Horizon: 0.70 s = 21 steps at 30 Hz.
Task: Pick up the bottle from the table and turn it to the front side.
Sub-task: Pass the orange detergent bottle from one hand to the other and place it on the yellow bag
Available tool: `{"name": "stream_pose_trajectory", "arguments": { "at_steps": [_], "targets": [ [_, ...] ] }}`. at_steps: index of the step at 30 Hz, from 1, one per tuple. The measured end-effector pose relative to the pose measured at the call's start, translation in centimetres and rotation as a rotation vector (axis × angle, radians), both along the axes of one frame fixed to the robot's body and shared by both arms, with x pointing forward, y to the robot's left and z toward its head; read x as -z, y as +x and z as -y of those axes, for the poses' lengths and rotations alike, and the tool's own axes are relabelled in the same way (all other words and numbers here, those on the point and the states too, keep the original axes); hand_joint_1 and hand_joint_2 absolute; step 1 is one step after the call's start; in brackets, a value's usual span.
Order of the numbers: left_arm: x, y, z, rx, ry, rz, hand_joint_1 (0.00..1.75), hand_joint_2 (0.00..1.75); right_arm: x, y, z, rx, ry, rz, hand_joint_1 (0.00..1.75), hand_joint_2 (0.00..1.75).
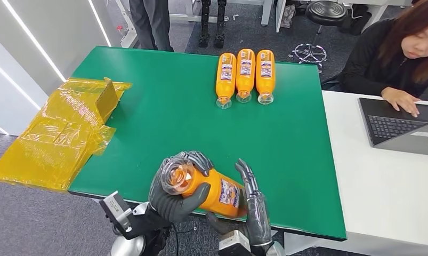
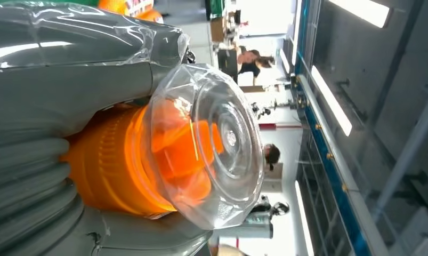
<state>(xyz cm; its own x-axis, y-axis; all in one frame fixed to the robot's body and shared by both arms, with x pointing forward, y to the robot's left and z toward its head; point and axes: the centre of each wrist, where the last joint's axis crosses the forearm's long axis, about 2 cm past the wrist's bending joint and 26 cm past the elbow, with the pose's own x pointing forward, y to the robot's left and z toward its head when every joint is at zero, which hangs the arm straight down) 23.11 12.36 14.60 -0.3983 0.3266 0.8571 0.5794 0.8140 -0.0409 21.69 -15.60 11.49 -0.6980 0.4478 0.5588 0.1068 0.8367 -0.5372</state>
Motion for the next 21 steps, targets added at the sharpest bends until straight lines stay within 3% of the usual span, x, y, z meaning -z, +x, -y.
{"name": "stream_pose_trajectory", "arguments": {
  "at_steps": [5, 9, 15, 21],
  "targets": [
    [0.5, 1.6, -1.4, -0.150, 0.113, 0.063, 1.75, 1.75, 0.1, -0.1, 0.1, 0.006, 0.023, 0.009, 0.00, 1.75],
    [0.4, 3.4, -3.0, -0.327, 0.294, 0.197, 1.75, 1.75, 0.2, -0.2, 0.2, 0.002, 0.025, 0.019, 0.00, 1.75],
    [0.2, 7.3, -5.8, -0.592, 0.648, 0.417, 1.75, 1.75, 0.4, -0.4, 0.4, 0.006, 0.039, 0.013, 0.00, 1.75],
    [0.9, 12.0, -7.8, -0.731, 0.951, 0.512, 1.75, 1.75, 0.6, -0.4, 0.5, 0.009, 0.052, 0.000, 0.00, 1.75]
  ]
}}
